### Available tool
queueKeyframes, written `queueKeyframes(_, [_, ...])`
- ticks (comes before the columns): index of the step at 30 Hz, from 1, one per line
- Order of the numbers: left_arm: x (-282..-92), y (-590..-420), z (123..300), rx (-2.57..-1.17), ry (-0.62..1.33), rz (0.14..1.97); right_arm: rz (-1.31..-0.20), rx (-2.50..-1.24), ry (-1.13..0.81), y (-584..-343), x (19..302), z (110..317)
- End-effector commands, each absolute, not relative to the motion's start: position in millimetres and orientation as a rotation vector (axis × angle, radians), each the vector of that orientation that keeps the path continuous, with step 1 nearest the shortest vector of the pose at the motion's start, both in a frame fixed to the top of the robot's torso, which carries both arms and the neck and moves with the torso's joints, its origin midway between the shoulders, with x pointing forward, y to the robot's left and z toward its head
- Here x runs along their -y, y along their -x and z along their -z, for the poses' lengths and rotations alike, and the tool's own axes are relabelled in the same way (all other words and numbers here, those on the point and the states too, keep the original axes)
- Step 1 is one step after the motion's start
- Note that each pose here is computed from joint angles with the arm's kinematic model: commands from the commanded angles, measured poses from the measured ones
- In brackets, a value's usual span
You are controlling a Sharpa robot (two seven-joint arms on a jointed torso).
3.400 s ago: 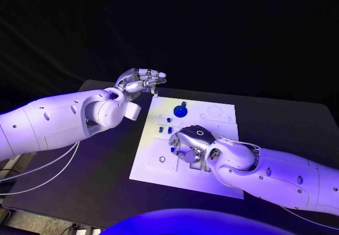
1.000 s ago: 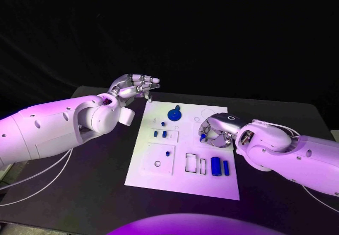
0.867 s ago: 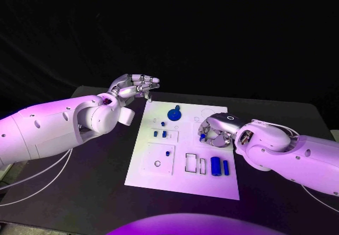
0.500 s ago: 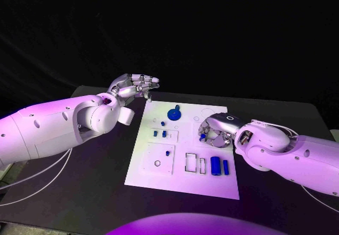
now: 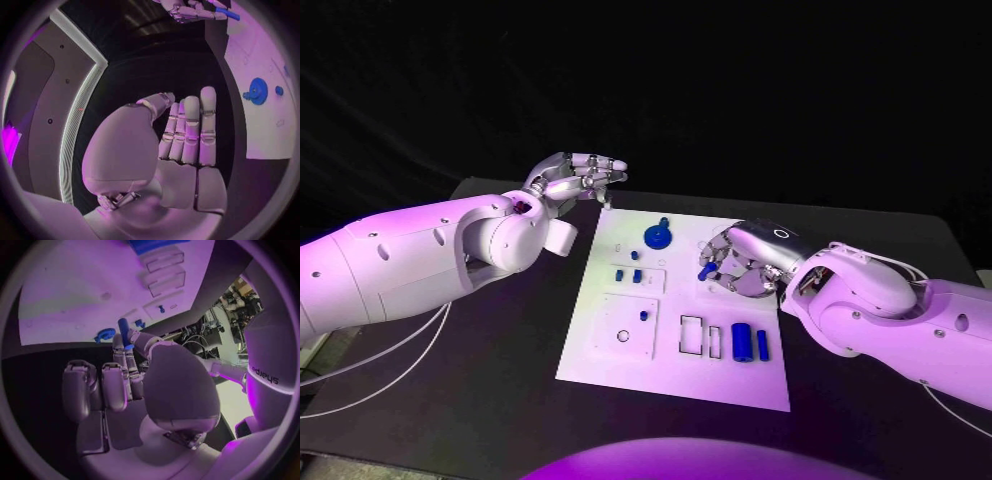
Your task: Assemble the parts on the task board
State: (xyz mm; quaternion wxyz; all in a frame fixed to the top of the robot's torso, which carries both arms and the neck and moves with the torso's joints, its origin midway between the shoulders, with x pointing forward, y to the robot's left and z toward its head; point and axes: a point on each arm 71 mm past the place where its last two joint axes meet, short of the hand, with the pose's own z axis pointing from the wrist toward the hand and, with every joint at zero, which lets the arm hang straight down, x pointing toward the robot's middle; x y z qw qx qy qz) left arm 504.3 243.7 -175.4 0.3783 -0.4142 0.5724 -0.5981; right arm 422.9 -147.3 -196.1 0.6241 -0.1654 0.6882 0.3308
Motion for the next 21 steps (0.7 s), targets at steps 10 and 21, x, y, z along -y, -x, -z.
queueKeyframes(10, [-240.1, -505.8, 175.1, -1.461, 1.058, 1.548, -0.991, -1.529, 0.404, -388.9, 86.3, 195.9])
queueKeyframes(21, [-233.9, -506.4, 175.6, -1.463, 1.062, 1.558, -1.096, -1.576, 0.441, -374.5, 39.9, 226.7])
